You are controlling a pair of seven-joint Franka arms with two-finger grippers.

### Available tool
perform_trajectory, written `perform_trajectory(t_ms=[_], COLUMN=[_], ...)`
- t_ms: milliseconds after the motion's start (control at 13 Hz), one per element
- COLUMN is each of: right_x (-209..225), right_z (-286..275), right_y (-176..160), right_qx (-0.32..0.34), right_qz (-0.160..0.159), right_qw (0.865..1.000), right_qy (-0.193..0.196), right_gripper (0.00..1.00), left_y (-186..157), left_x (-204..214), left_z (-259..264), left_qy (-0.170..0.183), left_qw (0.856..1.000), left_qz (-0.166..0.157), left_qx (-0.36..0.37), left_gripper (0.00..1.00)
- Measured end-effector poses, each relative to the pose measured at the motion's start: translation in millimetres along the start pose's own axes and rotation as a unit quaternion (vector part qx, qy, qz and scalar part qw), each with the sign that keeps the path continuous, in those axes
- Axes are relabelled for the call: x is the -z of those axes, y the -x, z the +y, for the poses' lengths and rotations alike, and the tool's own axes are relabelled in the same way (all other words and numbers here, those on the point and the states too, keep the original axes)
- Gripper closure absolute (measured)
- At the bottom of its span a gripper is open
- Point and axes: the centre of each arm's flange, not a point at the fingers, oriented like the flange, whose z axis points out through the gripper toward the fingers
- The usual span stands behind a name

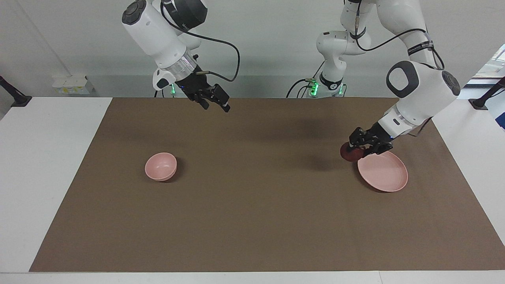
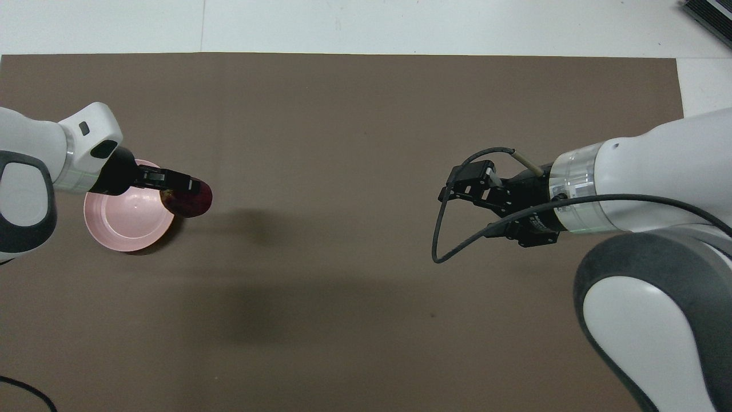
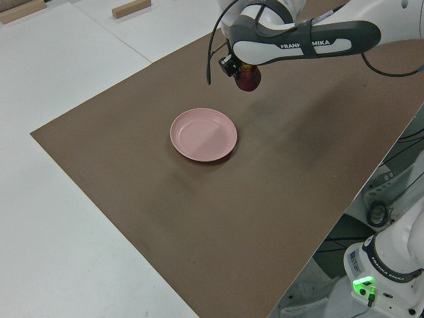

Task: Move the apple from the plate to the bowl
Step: 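Lift the apple with the left gripper while the right gripper approaches, then grasp the apple with the right gripper from the left gripper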

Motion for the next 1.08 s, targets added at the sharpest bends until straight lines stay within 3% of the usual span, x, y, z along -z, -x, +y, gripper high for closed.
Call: perform_trajectory(t_ms=[308,615,846,1077], right_x=[-32,-61,-87,-109], right_z=[-22,-29,-39,-44], right_y=[-4,-26,-30,-32], right_qx=[-0.149,-0.284,-0.349,-0.385], right_qz=[-0.047,-0.092,-0.123,-0.150], right_qw=[0.986,0.948,0.919,0.898], right_qy=[-0.062,-0.110,-0.138,-0.151], right_gripper=[0.00,0.00,0.00,0.00], left_y=[-7,-14,-15,-10], left_x=[-5,-14,-19,-15], left_z=[35,95,135,162], left_qy=[0.087,0.139,0.168,0.196], left_qw=[0.995,0.986,0.979,0.974], left_qz=[0.027,0.059,0.076,0.078], left_qx=[0.032,0.065,0.085,0.083], left_gripper=[0.37,0.37,0.37,0.37])
